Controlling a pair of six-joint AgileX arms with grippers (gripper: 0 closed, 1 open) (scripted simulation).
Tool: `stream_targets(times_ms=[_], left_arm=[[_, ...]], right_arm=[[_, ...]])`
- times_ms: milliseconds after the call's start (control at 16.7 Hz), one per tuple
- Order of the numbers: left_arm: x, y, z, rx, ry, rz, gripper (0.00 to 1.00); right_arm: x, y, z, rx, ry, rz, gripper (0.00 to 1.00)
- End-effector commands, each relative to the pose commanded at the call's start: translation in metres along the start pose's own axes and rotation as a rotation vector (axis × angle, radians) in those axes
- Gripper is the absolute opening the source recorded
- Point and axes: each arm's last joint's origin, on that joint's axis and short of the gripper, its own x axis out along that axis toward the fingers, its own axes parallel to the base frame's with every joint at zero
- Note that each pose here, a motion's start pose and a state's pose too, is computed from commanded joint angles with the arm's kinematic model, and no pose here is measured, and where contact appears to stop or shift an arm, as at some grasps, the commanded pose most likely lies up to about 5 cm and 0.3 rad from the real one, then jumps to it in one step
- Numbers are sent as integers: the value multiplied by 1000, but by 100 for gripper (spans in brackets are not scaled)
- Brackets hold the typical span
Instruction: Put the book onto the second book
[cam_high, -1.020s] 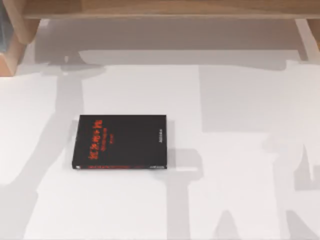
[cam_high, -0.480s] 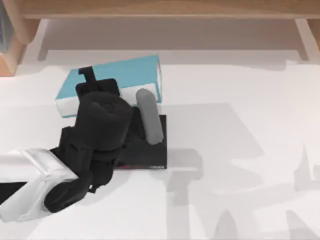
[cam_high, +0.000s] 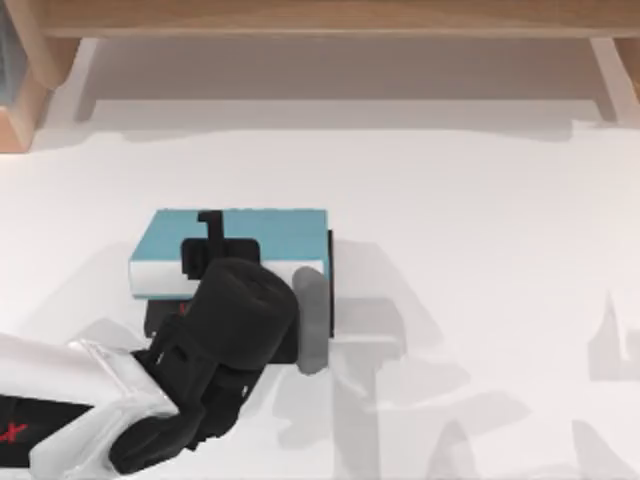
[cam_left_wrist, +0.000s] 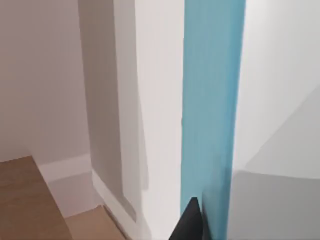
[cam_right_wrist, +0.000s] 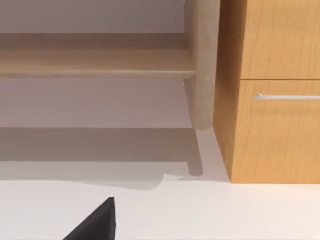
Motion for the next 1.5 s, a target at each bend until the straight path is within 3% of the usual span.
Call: stream_targets(times_ms=[480, 1260, 1500], left_arm=[[5, 1, 0, 0, 0, 0, 0], [5, 1, 0, 0, 0, 0, 98], [5, 1, 0, 0, 0, 0, 100]], right_arm=[[0, 0, 0, 0, 0, 0, 100], [0, 0, 0, 0, 0, 0, 100], [0, 0, 0, 0, 0, 0, 100]])
